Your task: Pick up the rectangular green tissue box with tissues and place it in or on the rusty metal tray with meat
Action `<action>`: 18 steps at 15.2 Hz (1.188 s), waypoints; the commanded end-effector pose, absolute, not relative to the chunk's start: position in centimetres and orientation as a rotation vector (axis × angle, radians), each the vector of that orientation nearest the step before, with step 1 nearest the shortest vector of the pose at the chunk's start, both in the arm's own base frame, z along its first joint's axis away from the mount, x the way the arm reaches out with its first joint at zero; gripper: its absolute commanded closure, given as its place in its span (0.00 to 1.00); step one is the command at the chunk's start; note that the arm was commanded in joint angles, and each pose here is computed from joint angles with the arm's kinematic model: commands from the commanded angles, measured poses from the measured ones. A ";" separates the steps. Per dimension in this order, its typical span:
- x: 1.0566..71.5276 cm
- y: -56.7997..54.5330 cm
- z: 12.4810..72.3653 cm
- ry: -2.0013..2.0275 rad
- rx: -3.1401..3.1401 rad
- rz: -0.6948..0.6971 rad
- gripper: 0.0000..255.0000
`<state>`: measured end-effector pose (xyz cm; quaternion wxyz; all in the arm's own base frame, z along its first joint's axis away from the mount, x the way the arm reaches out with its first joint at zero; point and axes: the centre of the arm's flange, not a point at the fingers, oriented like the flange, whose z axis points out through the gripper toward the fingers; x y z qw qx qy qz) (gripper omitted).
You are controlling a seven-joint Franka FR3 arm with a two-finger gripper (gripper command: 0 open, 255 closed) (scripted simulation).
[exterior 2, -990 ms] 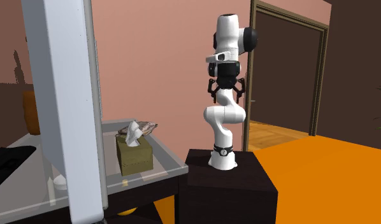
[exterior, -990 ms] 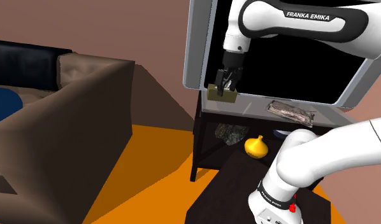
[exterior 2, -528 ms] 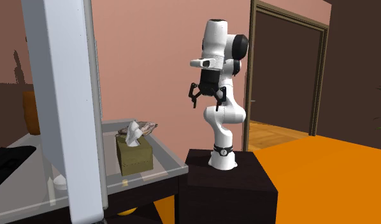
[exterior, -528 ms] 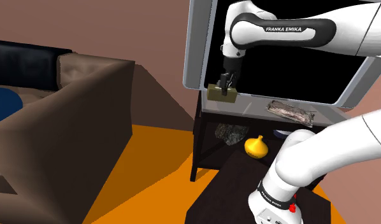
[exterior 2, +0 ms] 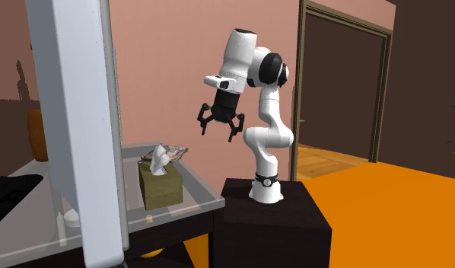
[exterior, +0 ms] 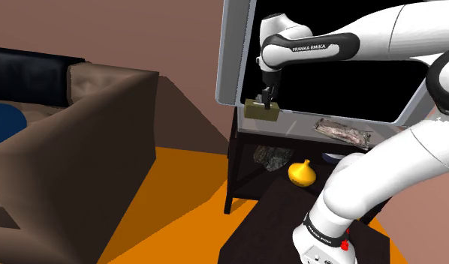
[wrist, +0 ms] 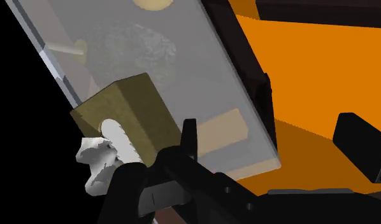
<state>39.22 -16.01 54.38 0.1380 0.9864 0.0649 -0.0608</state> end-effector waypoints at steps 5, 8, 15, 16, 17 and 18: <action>42.5 -21.1 52.9 0.322 2.719 -0.213 0.00; 44.4 -23.7 52.4 0.383 2.651 -0.231 0.00; 47.7 -28.2 51.0 0.478 2.537 -0.257 0.00; 47.7 -28.5 50.5 0.478 2.537 -0.257 0.00; 47.6 -28.8 50.1 0.478 2.537 -0.257 0.00; 47.6 -29.1 49.6 0.478 2.537 -0.257 0.00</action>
